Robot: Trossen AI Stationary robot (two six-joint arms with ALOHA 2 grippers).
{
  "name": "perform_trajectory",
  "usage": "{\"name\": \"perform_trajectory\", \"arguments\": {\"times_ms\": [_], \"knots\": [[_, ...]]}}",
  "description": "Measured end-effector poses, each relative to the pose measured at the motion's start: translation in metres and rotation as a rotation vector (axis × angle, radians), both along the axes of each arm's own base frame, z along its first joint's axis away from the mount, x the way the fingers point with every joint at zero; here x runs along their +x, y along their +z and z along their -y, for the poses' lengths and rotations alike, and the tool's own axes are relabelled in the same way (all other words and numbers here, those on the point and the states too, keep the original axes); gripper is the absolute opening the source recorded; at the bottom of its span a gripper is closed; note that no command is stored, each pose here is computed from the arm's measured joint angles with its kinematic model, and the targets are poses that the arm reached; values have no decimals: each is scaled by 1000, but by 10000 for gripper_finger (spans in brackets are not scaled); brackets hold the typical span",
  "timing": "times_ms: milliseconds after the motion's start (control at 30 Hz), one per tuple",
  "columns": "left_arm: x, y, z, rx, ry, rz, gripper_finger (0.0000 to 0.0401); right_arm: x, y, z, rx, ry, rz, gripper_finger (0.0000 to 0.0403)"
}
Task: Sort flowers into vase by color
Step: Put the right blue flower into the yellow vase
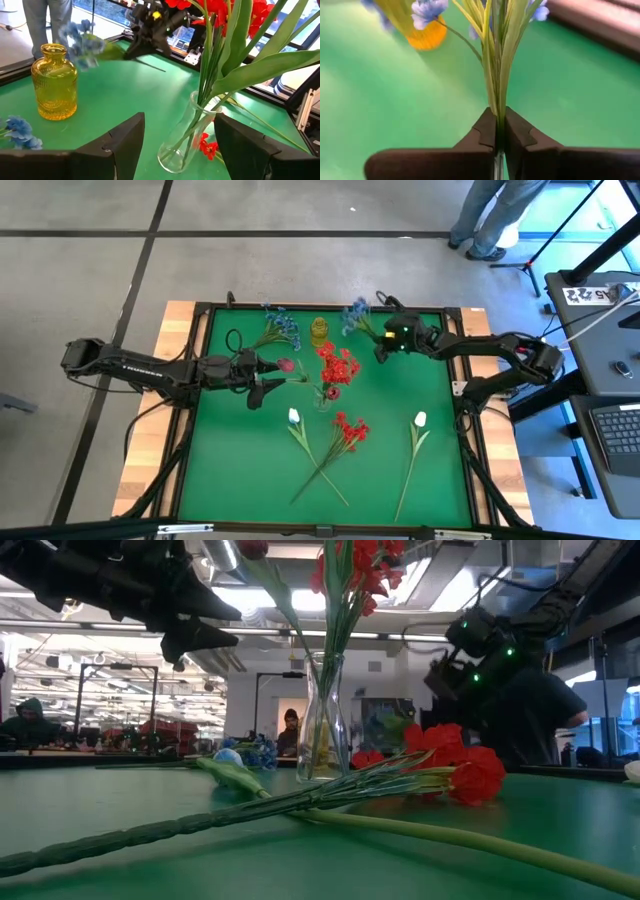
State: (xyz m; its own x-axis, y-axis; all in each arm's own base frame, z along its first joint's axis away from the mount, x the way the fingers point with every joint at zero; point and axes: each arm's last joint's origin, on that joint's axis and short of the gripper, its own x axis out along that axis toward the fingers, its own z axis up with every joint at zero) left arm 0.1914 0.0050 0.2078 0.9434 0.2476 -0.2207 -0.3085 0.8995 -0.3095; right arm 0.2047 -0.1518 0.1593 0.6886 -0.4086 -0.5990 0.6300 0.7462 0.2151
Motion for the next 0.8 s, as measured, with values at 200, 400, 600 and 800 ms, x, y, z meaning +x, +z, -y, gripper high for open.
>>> {"name": "perform_trajectory", "arguments": {"times_ms": [200,400,600,800], "knots": [[0,0,4,0,-22,-1,234,-3,34,-3,-74,-25,184,18],[0,0,6,3,-21,1,234,10,78,-18,-242,89,549,14],[0,0,6,11,-21,0,234,25,105,-42,-504,235,804,9],[0,0,6,24,-24,-2,234,32,104,-41,-588,234,916,10]]}}
